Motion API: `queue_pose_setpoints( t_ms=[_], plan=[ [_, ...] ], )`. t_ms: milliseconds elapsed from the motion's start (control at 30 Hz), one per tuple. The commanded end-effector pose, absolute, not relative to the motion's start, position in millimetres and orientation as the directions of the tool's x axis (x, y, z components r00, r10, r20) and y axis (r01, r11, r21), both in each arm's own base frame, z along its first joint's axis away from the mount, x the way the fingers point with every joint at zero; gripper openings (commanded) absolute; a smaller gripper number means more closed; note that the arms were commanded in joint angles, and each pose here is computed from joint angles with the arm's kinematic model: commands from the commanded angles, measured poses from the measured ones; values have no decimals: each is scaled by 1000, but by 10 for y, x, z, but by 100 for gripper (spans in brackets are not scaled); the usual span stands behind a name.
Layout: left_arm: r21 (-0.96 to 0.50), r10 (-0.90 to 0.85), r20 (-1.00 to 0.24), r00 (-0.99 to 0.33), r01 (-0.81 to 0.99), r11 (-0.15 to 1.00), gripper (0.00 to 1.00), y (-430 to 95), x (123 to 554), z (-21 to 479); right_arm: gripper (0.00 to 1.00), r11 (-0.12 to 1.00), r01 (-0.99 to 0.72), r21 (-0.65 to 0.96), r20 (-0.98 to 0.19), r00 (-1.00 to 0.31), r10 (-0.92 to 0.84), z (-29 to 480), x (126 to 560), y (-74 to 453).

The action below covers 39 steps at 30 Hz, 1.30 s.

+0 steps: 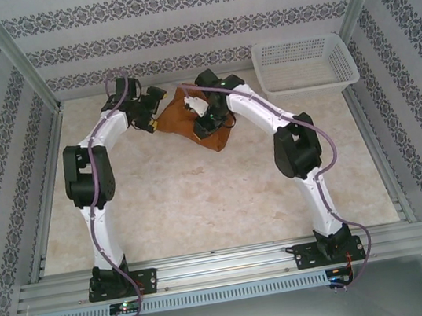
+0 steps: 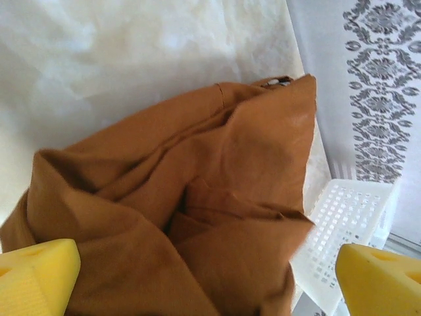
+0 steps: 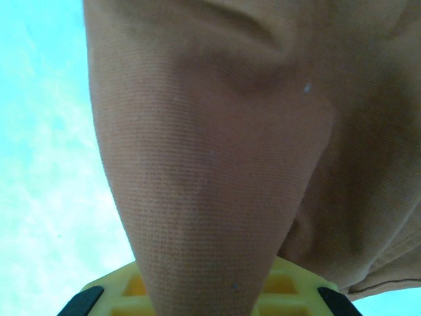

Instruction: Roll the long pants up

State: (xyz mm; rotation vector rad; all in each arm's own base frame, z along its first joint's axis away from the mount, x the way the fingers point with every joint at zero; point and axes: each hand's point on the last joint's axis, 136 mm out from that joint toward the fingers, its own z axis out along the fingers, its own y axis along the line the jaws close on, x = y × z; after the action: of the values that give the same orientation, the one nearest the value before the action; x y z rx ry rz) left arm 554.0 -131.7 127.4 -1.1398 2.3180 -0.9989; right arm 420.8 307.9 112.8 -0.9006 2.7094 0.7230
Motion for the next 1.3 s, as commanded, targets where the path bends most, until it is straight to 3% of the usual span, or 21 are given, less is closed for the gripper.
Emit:
queue_pose_setpoints(
  t_ms=[0, 267, 533, 900, 1100, 1267],
  plan=[
    [-801, -761, -76, -645, -415, 432, 100, -1609, 5444, 1811, 0, 666, -462, 586, -181, -875, -449, 1010, 4060, 3146],
    [-793, -693, -101, -714, -363, 490, 100, -2043, 5146, 1941, 0, 676, -318, 665, -81, -930, -357, 739, 4141, 3068],
    [-773, -648, -50, -760, -381, 507, 100, -2319, 5064, 1667, 0, 704, -219, 676, -10, -957, -289, 600, 4185, 2916],
    [-671, -581, -79, -810, -388, 632, 100, -2143, 4599, 1406, 0, 717, -155, 680, 33, -970, -241, 452, 4214, 2778],
    [-619, -581, -115, -806, -399, 676, 100, -2060, 4654, 1184, 0, 707, -155, 690, 26, -971, -238, 492, 4218, 2790],
    [-575, -572, -186, -799, -383, 723, 100, -2020, 5011, 971, 0, 703, -158, 694, 22, -971, -240, 516, 4194, 2788]
  ],
)
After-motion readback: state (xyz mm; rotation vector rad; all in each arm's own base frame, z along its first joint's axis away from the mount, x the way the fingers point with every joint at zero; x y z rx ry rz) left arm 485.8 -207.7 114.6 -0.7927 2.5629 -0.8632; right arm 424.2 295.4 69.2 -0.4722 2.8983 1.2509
